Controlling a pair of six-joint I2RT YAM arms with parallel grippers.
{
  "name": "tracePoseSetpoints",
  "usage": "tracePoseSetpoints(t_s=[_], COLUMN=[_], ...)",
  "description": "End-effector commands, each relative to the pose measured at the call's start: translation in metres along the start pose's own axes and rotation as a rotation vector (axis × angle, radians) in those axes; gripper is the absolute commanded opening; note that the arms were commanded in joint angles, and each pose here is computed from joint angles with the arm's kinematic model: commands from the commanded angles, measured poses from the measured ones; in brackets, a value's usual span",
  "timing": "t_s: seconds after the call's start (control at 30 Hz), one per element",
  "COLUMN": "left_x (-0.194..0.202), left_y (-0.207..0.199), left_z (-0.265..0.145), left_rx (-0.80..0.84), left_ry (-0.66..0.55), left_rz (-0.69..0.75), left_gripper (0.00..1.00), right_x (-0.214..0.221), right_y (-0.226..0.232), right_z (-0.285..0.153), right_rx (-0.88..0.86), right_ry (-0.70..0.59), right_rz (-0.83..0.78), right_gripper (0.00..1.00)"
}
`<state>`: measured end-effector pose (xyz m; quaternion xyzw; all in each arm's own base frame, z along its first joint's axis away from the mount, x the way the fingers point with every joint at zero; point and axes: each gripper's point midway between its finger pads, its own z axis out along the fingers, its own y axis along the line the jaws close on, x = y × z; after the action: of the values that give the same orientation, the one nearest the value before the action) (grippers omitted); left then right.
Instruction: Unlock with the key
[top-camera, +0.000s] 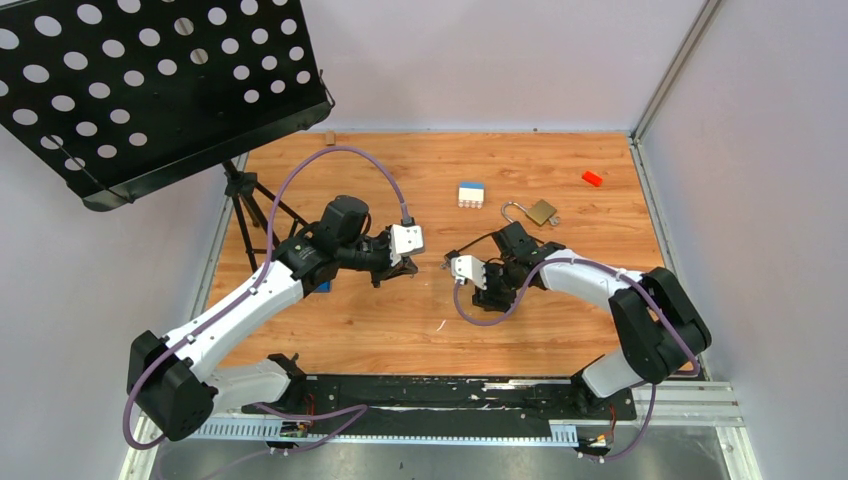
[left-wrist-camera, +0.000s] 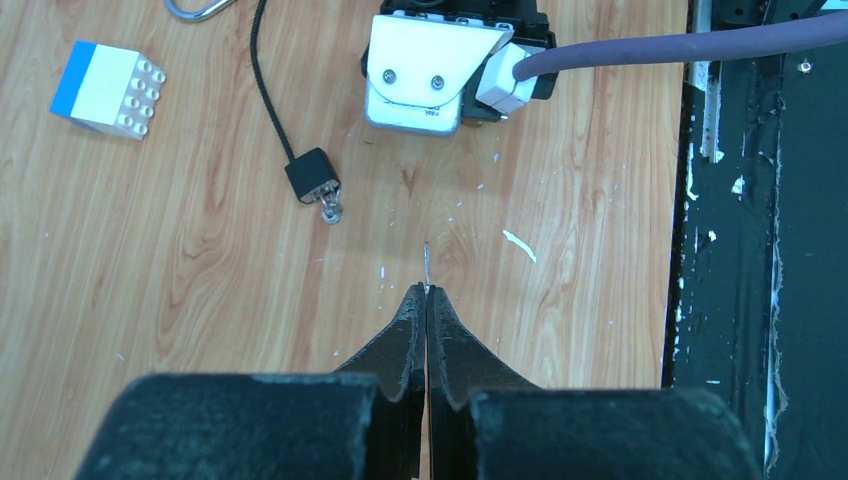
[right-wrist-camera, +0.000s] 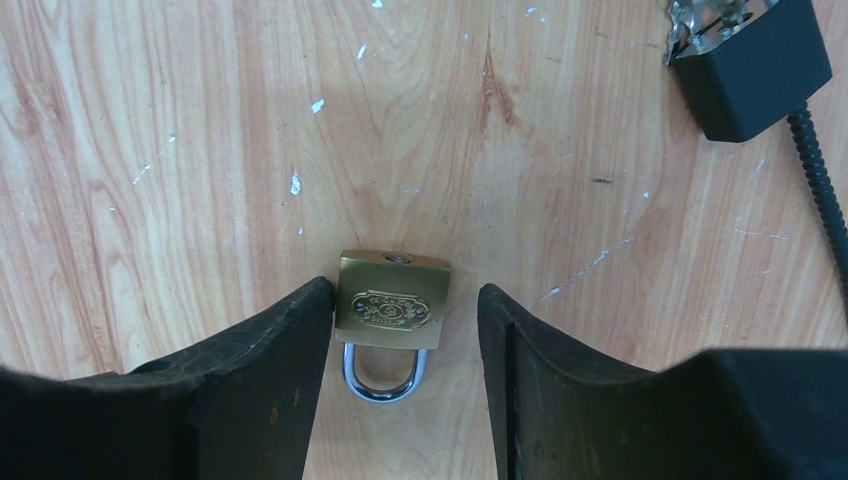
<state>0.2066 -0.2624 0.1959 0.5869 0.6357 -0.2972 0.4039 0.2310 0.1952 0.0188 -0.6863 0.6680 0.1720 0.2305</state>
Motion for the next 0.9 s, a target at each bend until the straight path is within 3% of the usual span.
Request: tracePoseSetpoints(t_s=[0.0,0.43,0.6,0.67,0.87], left_x=[-0.012,-0.010,-0.009,-0.009,-0.012], left_y=[0.001,0.000,0.000,0.000,-0.001], left_z=[-0.007,-0.008,-0.008,-0.008,-0.007], left_rx=[-0.012,-0.017,-0.018,-0.019,0.000], left_ry=[-0.027,-0.025,-0.022,-0.024,-0.030], left_rz=[0.042,0.047,0.052,0.054,0.055], left_gripper=[0.00,0.00,0.00,0.00,0.00], right_x=[0.033,0.044,0.036,0.024,-0.039], right_y=[0.041,0.042,0.033,0.026,0.006], right_z=[0.002,0.008,0.005,-0.001,-0.033], right_rx=[-0.127,-0.138,-0.118,-0.113,-0.061], right_ry=[0.107,0.147,0.136,0.105,-0.112], right_rz=[0.028,0.046,0.050,0.046,-0.017], right_gripper=[0.55,0.36,0.11,0.01,0.00])
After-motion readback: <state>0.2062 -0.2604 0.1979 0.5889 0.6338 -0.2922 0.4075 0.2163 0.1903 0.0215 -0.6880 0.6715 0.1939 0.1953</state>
